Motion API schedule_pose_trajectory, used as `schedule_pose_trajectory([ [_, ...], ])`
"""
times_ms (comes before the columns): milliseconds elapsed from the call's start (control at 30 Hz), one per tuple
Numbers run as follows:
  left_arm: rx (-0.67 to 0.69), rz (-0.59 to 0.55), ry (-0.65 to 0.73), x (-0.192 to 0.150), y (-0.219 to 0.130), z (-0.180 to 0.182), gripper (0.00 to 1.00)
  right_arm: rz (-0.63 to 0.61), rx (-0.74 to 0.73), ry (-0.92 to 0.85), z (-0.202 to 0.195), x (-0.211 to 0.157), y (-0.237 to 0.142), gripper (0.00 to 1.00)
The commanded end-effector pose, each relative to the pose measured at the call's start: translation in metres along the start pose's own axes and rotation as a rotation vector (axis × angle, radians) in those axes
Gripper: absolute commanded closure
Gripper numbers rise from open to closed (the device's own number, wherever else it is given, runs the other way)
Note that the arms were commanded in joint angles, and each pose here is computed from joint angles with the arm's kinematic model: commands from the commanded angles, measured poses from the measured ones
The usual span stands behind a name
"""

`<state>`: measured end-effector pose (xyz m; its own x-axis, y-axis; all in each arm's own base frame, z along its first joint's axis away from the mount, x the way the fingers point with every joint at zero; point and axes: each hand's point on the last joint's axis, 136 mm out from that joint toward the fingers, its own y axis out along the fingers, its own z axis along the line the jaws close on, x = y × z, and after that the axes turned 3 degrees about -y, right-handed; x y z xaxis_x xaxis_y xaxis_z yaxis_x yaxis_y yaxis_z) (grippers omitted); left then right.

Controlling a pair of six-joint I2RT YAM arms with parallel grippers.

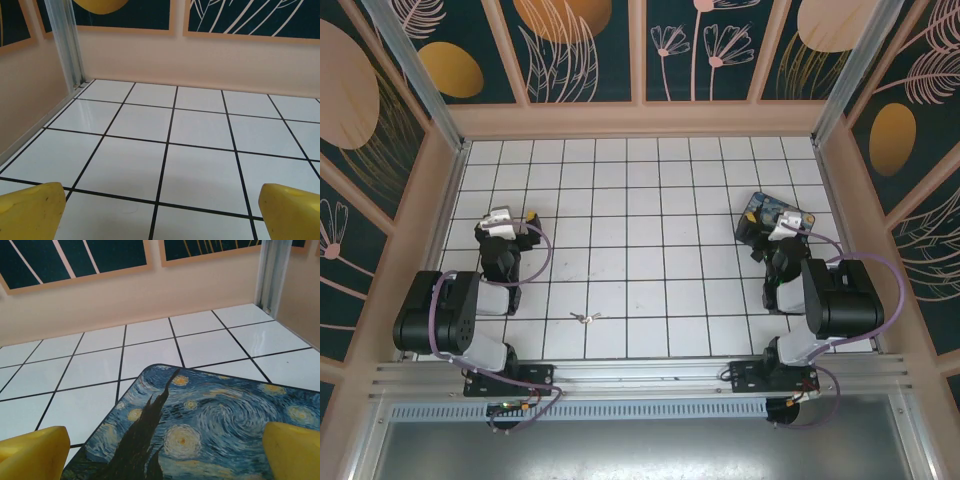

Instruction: Unlock a padlock with a key

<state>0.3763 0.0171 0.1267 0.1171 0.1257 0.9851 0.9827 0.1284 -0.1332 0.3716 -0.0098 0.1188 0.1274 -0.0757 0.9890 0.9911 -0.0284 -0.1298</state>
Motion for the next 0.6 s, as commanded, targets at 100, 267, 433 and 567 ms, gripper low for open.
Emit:
schedule_pose_trajectory([
  [100, -0.019, -0.036, 0.011, 0.0087, -0.0008, -0.0030, 0.01, -0.020, 0.016, -0.015, 0.0016, 0.0071, 0.0033, 0.01],
  [267, -0.020, -0.037, 0.010, 0.0093, -0.0009, -0.0031, 0.01, -0.020, 0.018, -0.015, 0.0018, 0.0074, 0.0032, 0.01],
  [433, -0.020, -0.037, 0.011, 0.0094, -0.0009, -0.0033, 0.01, -0.020, 0.018, -0.014, 0.0016, 0.0077, 0.0038, 0.01],
  [567, -0.031, -0.026, 0.001, 0.0084, 0.0014, -0.0026, 0.01, -0.018, 0.029, -0.016, 0.0034, 0.0072, 0.0039, 0.01],
])
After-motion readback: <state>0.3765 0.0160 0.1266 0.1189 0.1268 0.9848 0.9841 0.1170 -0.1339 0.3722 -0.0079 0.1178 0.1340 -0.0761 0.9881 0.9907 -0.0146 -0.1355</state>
